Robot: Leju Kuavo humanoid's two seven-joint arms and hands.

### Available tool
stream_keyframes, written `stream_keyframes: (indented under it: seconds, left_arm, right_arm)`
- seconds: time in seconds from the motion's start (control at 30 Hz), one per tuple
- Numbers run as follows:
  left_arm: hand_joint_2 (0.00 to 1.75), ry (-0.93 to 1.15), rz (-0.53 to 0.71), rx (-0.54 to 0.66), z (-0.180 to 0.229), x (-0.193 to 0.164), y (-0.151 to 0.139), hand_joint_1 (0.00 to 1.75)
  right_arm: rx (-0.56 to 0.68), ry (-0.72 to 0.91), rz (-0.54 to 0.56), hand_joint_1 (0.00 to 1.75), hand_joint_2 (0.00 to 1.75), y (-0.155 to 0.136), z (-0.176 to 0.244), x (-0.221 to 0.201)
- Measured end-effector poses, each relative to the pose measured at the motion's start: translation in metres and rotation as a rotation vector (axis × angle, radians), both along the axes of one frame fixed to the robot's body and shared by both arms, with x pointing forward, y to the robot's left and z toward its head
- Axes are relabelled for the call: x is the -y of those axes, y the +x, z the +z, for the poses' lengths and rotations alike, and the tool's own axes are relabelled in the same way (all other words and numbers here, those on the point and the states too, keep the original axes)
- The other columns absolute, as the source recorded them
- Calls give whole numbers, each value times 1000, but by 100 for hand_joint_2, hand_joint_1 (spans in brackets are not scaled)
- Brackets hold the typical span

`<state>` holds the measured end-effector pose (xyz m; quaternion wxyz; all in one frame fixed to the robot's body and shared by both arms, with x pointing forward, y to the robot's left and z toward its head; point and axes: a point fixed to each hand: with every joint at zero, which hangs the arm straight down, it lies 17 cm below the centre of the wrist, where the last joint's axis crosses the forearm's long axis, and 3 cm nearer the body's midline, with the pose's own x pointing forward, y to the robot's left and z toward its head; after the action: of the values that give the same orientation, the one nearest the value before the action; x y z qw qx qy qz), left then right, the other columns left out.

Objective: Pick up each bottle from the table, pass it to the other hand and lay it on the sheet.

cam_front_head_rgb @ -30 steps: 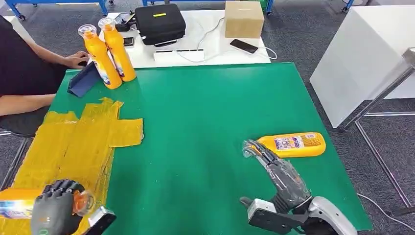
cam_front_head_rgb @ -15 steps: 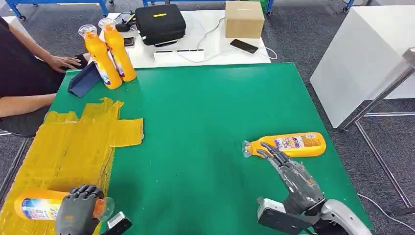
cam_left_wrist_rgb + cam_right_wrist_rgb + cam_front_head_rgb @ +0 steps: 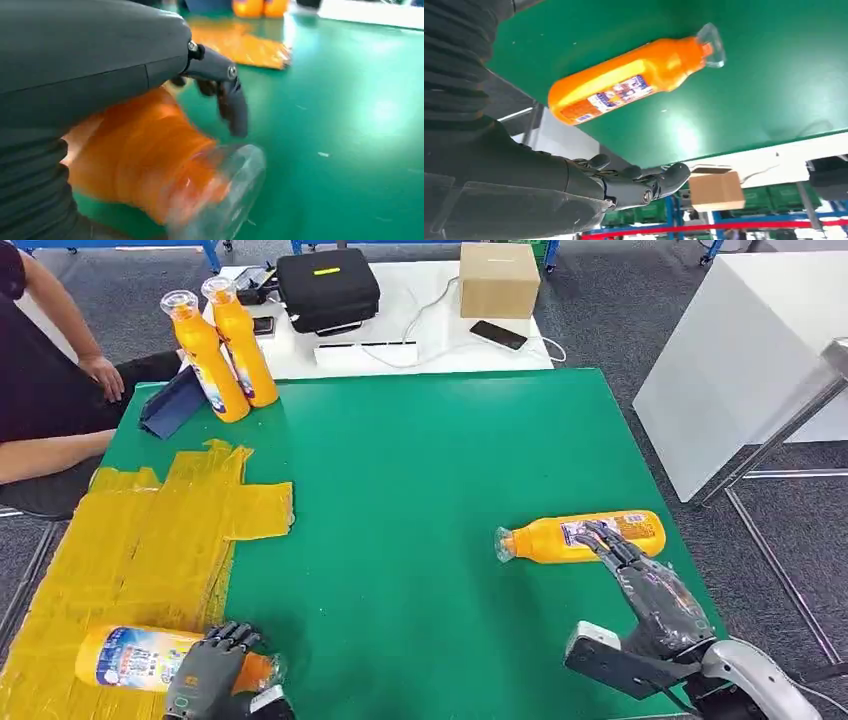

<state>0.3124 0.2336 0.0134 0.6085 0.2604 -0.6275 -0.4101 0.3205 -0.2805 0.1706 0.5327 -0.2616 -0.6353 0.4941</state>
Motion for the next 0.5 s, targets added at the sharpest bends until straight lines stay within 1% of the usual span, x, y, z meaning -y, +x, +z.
stream_keyframes:
  seconds: [0.17, 0.37, 0.43, 0.5]
  left_arm:
    - [0, -209, -73, -55, 4, 18, -4, 0]
    - [0, -561, -162, -110, 32, 40, -17, 0]
    - [0, -622, -167, -108, 42, 40, -18, 0]
    - [0, -639, -166, -97, 49, 37, -18, 0]
  right_arm:
    - [-17, -13, -45, 0, 175, 12, -7, 17]
    - [-44, -39, -97, 0, 175, 23, -17, 41]
    - [-50, -54, -115, 0, 175, 26, -22, 49]
    - [-59, -62, -130, 0, 175, 28, -27, 55]
